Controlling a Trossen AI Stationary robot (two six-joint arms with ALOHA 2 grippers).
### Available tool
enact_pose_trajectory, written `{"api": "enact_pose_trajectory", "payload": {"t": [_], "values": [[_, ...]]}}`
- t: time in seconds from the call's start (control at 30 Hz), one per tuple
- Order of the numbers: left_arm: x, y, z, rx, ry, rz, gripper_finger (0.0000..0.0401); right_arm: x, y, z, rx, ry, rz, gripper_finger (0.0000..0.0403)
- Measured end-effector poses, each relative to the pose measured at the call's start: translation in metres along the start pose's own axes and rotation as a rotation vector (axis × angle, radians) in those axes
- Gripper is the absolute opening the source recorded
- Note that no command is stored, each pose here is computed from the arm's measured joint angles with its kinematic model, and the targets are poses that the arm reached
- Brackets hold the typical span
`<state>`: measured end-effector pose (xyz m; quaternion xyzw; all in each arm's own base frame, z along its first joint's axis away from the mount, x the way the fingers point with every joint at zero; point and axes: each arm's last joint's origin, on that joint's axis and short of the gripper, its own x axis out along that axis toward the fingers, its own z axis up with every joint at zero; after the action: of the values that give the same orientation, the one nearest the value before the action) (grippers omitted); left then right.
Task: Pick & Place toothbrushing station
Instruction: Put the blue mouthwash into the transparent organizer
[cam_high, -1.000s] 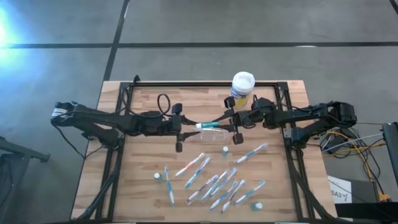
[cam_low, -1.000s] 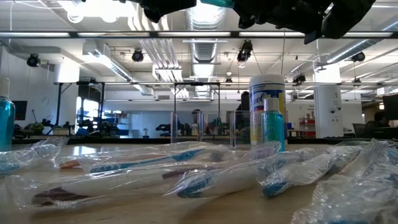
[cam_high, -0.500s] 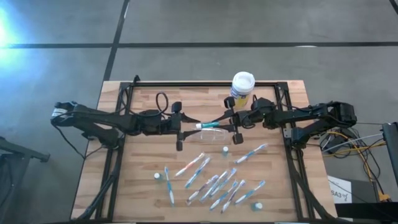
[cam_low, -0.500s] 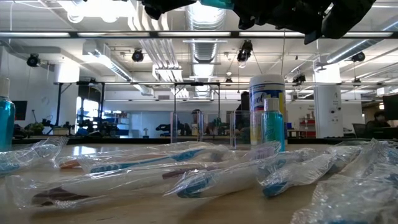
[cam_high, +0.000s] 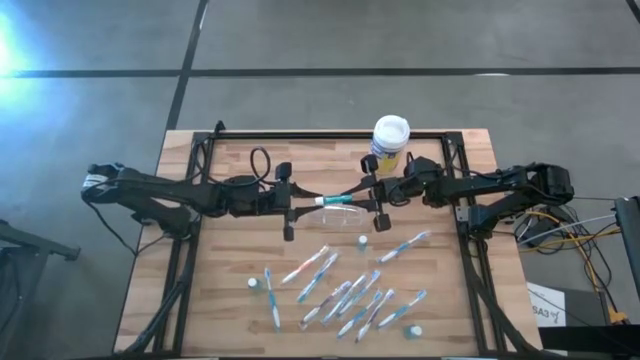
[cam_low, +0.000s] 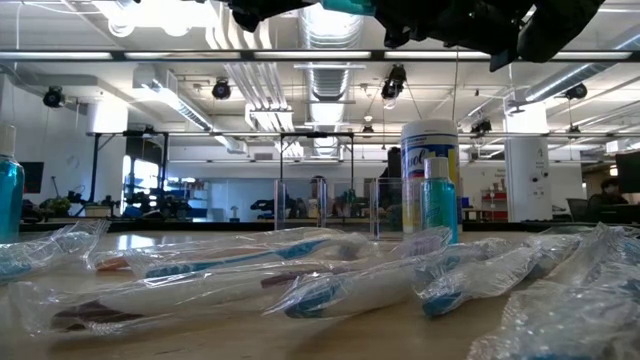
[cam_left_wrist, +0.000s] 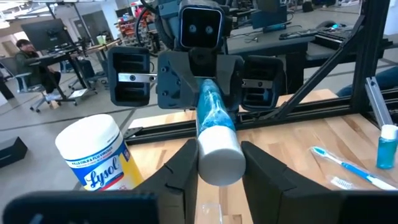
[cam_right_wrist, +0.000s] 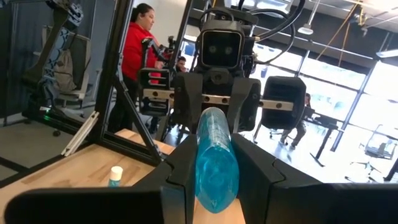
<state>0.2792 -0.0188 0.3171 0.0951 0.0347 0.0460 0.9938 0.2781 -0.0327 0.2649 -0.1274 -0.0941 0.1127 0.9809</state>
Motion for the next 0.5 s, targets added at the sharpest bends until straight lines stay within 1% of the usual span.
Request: {"api": "enact_pose_trajectory", "payload": {"t": [0.07,0.17,0.3,0.43,0.5], "values": [[0.0000,0.0001,-0.0001,0.000,0.000,0.000,0.0099,0.0000,-0.0003,-0.0001,0.014,0.002,-0.011,0.0079],[-0.0002,0.0000,0.0001,0.000,0.000,-0.002,0.0099,0.0000,-0.0003,0.0000,0.042,0.002,-0.015,0.0098],[-0.0011,0.0000,0.0009,0.002,-0.002,-0.011,0.0099,-0.0008,-0.0003,0.0019,0.080,-0.001,-0.017,0.0141],[-0.0018,0.0001,0.0007,0.004,0.005,-0.015,0.0099,-0.0015,-0.0006,0.0031,0.086,-0.003,-0.023,0.0186],[-0.0019,0.0000,0.0001,0.005,0.012,-0.016,0.0099,-0.0015,-0.0010,0.0027,0.090,0.003,-0.039,0.0202]]}}
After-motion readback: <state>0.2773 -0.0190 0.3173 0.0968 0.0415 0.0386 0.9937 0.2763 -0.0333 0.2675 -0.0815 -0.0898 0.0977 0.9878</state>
